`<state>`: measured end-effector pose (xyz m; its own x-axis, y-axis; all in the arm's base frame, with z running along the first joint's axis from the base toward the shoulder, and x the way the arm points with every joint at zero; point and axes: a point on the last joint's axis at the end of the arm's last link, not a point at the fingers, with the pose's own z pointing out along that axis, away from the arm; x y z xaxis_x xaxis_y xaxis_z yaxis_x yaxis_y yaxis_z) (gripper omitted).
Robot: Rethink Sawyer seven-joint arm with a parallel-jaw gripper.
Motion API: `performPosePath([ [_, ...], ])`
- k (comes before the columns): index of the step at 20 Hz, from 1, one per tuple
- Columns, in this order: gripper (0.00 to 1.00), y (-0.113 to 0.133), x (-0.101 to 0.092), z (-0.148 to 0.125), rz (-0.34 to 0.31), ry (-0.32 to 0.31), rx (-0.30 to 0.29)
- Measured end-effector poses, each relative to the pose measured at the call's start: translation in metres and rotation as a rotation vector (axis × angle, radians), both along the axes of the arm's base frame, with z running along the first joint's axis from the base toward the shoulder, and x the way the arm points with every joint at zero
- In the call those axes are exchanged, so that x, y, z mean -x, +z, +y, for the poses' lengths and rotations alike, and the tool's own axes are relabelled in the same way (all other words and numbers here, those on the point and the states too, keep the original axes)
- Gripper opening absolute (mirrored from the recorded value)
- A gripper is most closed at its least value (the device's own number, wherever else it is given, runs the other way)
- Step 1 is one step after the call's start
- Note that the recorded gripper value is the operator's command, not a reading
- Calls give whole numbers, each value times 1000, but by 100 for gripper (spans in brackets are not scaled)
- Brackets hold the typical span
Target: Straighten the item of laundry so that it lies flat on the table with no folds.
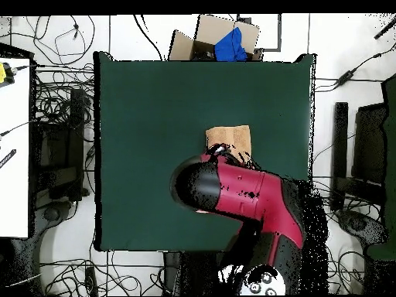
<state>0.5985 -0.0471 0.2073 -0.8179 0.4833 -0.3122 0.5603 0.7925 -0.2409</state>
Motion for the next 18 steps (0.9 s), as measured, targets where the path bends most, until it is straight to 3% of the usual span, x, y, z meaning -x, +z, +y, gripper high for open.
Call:
performPosePath([
  [18,100,-13,-10,-19,-2,-33,-58],
])
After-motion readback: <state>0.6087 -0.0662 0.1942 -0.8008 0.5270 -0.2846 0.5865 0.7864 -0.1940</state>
